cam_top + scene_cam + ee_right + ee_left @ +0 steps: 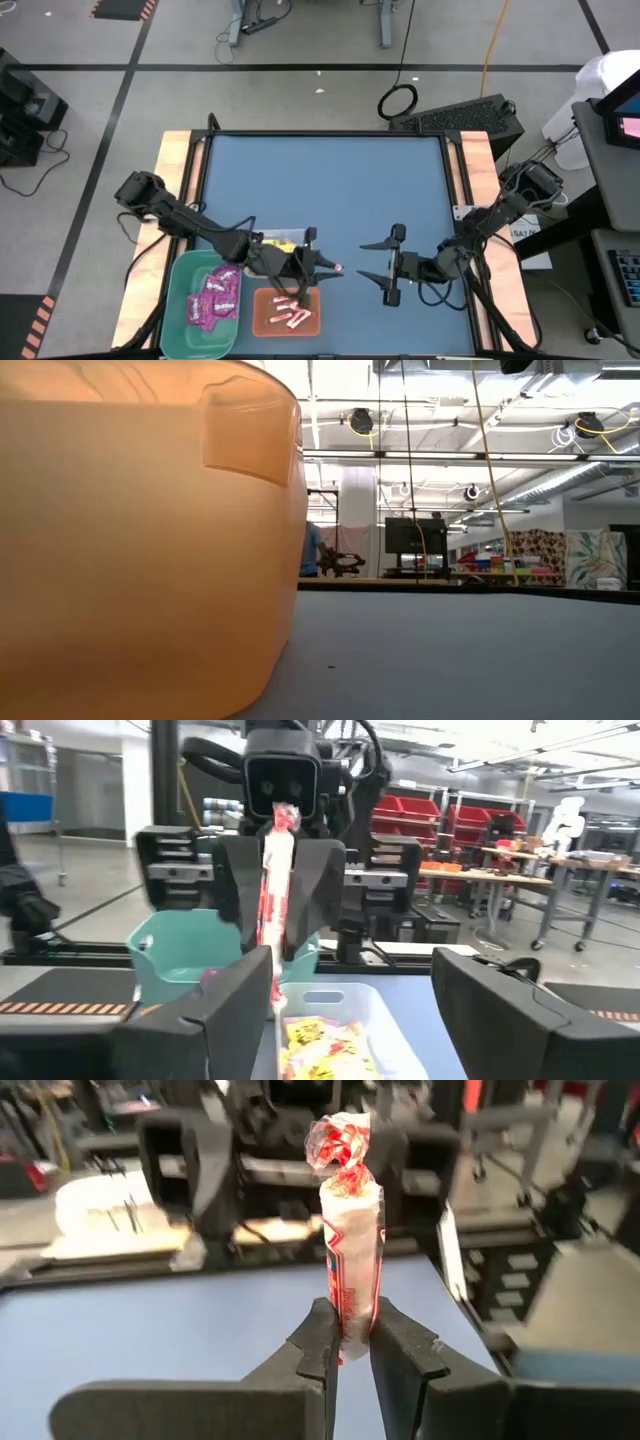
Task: Sort candy
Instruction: Put the red candy into the orange bin
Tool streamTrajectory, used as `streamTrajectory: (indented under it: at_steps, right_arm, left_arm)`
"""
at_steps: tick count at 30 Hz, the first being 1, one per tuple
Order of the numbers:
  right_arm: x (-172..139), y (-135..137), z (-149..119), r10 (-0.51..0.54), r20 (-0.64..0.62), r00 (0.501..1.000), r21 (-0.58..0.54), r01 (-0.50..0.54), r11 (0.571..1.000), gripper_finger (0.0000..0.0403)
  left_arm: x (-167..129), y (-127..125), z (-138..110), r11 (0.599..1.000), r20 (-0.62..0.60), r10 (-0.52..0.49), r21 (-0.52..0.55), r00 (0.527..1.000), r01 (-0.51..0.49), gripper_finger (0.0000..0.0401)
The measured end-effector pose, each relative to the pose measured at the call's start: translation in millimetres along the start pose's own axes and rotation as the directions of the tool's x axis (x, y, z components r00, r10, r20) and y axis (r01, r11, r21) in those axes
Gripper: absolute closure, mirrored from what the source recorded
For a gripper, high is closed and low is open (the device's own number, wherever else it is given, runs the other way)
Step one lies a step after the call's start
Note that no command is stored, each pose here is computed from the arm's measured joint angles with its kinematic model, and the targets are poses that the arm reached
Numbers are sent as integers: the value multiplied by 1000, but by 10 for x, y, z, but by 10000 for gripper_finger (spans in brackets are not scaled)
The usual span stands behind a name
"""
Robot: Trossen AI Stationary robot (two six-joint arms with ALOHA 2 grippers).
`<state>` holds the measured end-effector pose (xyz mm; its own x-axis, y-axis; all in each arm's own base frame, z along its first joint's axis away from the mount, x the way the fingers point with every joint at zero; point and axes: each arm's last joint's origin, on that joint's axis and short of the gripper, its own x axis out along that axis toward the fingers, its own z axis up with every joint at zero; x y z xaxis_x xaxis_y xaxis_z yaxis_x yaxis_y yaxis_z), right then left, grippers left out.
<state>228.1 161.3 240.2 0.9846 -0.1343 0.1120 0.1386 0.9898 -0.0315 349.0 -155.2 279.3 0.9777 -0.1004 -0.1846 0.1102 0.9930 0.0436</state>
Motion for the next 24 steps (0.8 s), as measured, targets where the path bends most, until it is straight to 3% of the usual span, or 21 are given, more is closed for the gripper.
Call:
streamTrajectory:
  at_steps: [7,14,24]
  right_arm:
    - [-111,117,-12,66,-20,998,-16,-67,998,139]
    - [-153,160,-47,90,-50,995,-47,-92,995,147]
    - [-152,158,-48,89,-52,995,-48,-91,995,147]
  left_arm:
    - [-336,-276,-38,996,-193,-78,-45,978,71,353]
    - [-627,-665,-202,985,-352,-167,-92,921,143,353]
    - [-823,-785,-485,995,-570,-91,-85,817,52,353]
